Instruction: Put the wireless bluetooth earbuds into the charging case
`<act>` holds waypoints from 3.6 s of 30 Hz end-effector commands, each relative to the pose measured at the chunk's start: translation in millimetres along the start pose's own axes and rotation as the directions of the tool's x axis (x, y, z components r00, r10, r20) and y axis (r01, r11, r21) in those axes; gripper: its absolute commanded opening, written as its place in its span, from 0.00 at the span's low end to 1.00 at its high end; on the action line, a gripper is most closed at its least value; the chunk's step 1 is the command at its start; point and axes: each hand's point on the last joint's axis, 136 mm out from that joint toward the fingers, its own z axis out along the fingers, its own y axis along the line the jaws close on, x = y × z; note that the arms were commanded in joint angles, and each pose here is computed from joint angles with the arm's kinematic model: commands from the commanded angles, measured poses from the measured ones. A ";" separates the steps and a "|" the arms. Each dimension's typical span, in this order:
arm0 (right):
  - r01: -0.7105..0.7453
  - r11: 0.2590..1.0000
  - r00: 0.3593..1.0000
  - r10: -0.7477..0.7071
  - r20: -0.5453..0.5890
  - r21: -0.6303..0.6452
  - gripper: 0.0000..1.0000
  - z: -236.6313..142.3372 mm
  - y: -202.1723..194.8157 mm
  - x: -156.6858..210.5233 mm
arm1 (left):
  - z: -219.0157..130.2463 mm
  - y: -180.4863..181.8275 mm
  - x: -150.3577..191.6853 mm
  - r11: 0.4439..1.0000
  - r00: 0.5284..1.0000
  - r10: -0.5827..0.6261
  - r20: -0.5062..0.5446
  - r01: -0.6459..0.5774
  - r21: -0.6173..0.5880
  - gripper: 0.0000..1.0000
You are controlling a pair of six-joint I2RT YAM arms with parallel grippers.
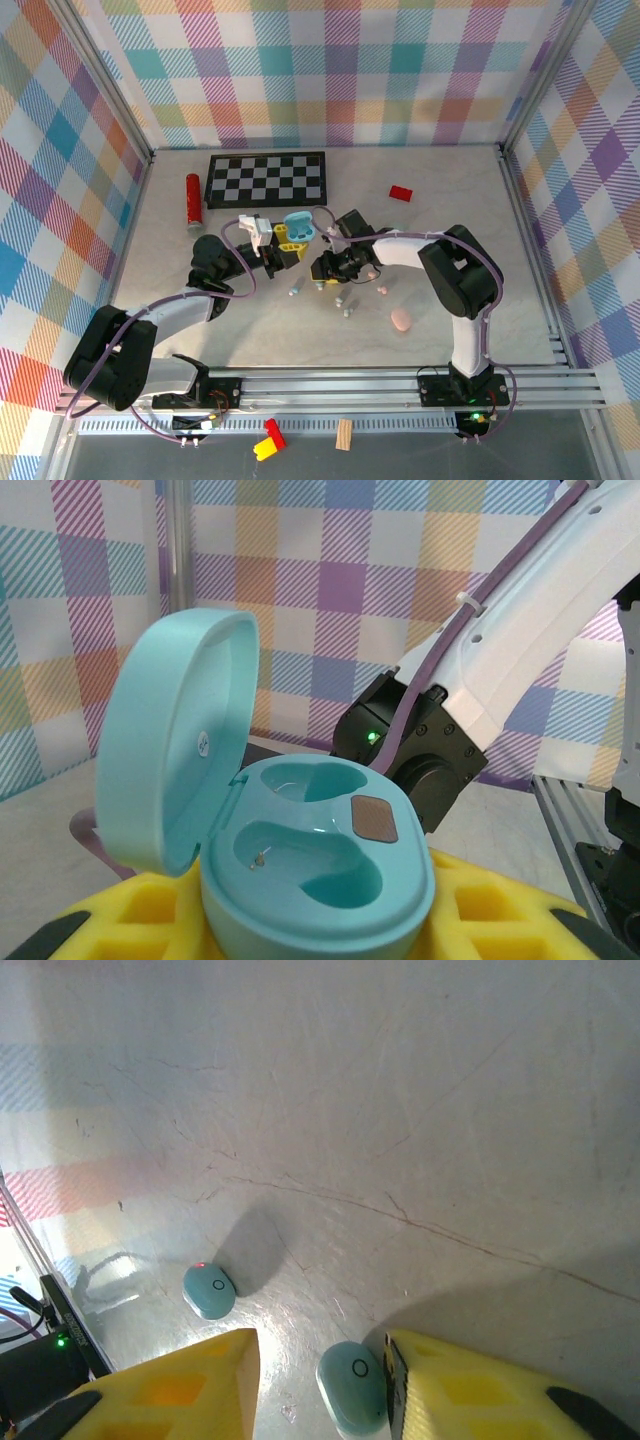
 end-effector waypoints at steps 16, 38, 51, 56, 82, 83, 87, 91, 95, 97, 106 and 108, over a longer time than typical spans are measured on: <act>0.015 1.000 0.998 -0.015 -0.055 -0.001 0.30 2.9 5.2 20.1 | -3.8 -1.3 -4.2 1.000 1.000 0.022 0.021 -0.023 0.013 0.37; 0.097 0.992 0.989 -0.088 -0.117 0.078 0.24 8.6 -2.2 35.1 | -3.3 0.4 -5.2 1.000 0.999 0.025 0.021 -0.025 0.016 0.37; 0.088 0.951 0.987 -0.123 0.101 0.297 0.18 -34.2 -8.8 -1.4 | -4.0 2.0 -5.7 1.000 0.999 0.027 0.026 -0.027 0.014 0.37; 0.044 0.888 0.964 -0.158 0.215 0.458 0.18 -73.4 -20.7 -14.6 | -4.8 3.0 -6.2 1.000 0.999 0.028 0.028 -0.028 0.012 0.37; -0.065 0.645 0.941 -0.215 0.262 0.761 0.17 -134.3 -65.9 -18.7 | -7.5 4.7 -6.8 0.999 0.999 0.044 0.011 -0.044 -0.008 0.37; -0.066 0.642 0.940 -0.217 0.263 0.764 0.17 -135.9 -65.9 -19.0 | -7.7 5.0 -6.1 0.999 0.999 0.044 0.009 -0.044 -0.011 0.37; -0.061 0.666 0.928 -0.237 0.288 0.744 0.18 -140.0 -59.0 -19.8 | -7.8 6.9 -4.7 0.999 0.999 0.047 0.005 -0.047 -0.021 0.37; 0.015 0.767 0.888 -0.306 0.344 0.642 0.17 -145.7 -27.4 -22.4 | -7.4 7.5 -1.6 0.999 0.999 0.048 -0.014 -0.048 -0.021 0.37; 0.179 0.827 0.809 -0.433 0.399 0.533 0.17 -160.1 15.4 -22.6 | -8.1 4.7 -0.4 0.999 0.998 0.051 -0.027 -0.051 -0.010 0.37; 0.276 0.828 0.762 -0.498 0.414 0.488 0.16 -169.9 39.4 -20.1 | -8.1 2.6 -0.2 0.999 0.998 0.052 -0.031 -0.052 0.001 0.37; 0.674 0.691 0.542 -0.703 0.461 0.260 0.17 -210.6 146.6 10.5 | -6.2 -6.4 6.8 0.997 0.997 0.025 -0.077 -0.019 0.072 0.37; 0.722 0.657 0.516 -0.720 0.464 0.217 0.17 -213.1 162.4 14.3 | -6.2 -6.9 6.7 0.997 0.997 0.027 -0.077 -0.021 0.076 0.37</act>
